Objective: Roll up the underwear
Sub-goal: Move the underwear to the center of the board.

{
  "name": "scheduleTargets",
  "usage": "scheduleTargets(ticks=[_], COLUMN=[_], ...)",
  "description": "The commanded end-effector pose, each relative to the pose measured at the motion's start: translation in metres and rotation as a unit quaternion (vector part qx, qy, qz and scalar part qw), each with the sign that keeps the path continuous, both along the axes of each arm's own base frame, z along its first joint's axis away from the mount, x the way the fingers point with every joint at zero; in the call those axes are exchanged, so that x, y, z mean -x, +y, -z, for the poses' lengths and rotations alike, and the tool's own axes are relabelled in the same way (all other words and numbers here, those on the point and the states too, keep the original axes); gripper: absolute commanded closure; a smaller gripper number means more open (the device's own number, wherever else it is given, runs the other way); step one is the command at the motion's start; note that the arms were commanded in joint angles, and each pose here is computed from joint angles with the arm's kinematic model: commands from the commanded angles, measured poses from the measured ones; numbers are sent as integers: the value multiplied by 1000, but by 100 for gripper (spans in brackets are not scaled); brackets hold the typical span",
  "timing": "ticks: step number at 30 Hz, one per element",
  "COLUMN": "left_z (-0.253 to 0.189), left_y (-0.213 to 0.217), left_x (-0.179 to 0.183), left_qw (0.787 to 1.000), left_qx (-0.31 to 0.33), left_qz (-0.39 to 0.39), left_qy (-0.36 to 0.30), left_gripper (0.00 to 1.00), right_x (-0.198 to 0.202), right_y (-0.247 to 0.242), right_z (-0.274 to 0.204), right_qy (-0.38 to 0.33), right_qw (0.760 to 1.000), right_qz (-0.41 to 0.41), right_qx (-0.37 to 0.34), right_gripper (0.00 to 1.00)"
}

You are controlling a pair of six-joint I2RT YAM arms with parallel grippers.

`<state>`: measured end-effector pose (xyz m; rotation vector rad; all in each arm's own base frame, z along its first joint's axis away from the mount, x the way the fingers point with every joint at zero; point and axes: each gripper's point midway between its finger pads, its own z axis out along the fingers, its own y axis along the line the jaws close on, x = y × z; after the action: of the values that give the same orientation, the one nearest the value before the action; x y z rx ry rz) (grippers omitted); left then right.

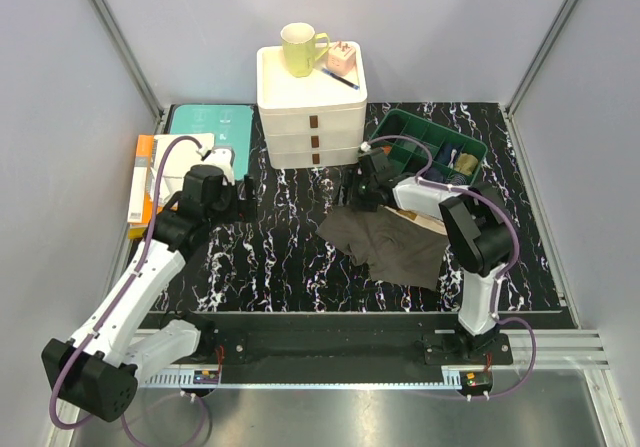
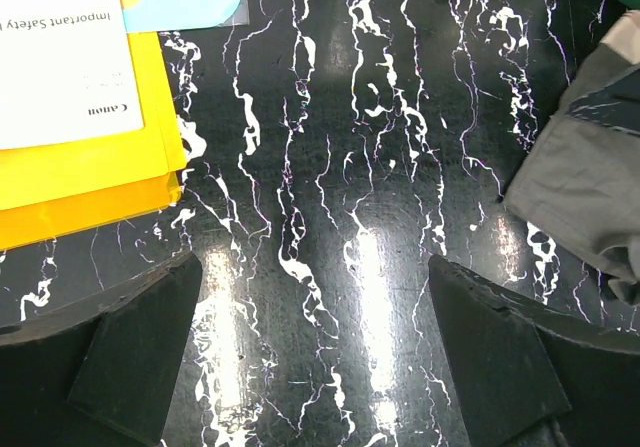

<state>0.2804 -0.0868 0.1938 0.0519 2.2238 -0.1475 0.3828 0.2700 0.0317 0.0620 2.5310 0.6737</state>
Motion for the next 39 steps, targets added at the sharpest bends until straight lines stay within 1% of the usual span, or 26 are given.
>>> scheduleTargets(ticks=[1,8,13,15,19,23,24,26,29,32,33,35,36,37,39], left_z=[-11,-10,-10,-9,-9,-9,-10,-9,-10,-10,-10,-11,-10,-5,0], left_y=[6,9,10,11,11,12,12,12,13,13,11,2,-2,-6,-14], left_x=[-4,-4,-4,-4,-5,-4,-4,-4,-4,-3,-2,0,1,2,4], left_qw=[1000,999,999,999,999,999,999,999,999,999,999,998,998,997,996], left_qx=[-6,-10,-10,-11,-9,-10,-10,-10,-10,-2,6,40,53,68,86], left_qz=[-10,-17,-20,-22,-22,-24,-25,-25,-31,-37,-37,-35,-36,-39,-32], left_qy=[-27,-25,-26,-25,-25,-25,-26,-25,-27,-25,-23,-16,-14,-4,11], left_gripper=[1,1,1,1,1,1,1,1,1,1,1,1,1,1,1], right_x=[8,41,83,98,136,178,191,210,219,209,198,178,171,154,137], right_y=[35,99,145,154,166,172,174,170,161,145,138,118,111,94,75], right_z=[7,22,23,23,20,3,-1,-14,-40,-71,-73,-83,-83,-79,-69], right_qy=[8,30,52,56,52,51,52,51,36,-4,-19,-30,-27,-23,-7], right_qw=[1000,992,975,967,951,928,919,911,912,931,942,958,965,974,984], right_qz=[-29,-120,-207,-236,-295,-357,-378,-398,-392,-354,-326,-280,-255,-220,-175], right_qx=[-7,-30,-68,-77,-75,-91,-95,-101,-110,-93,-73,-52,-51,-46,-43], right_gripper=[29,29,30,31,31,31,32,31,31,28,26,25,25,24,24])
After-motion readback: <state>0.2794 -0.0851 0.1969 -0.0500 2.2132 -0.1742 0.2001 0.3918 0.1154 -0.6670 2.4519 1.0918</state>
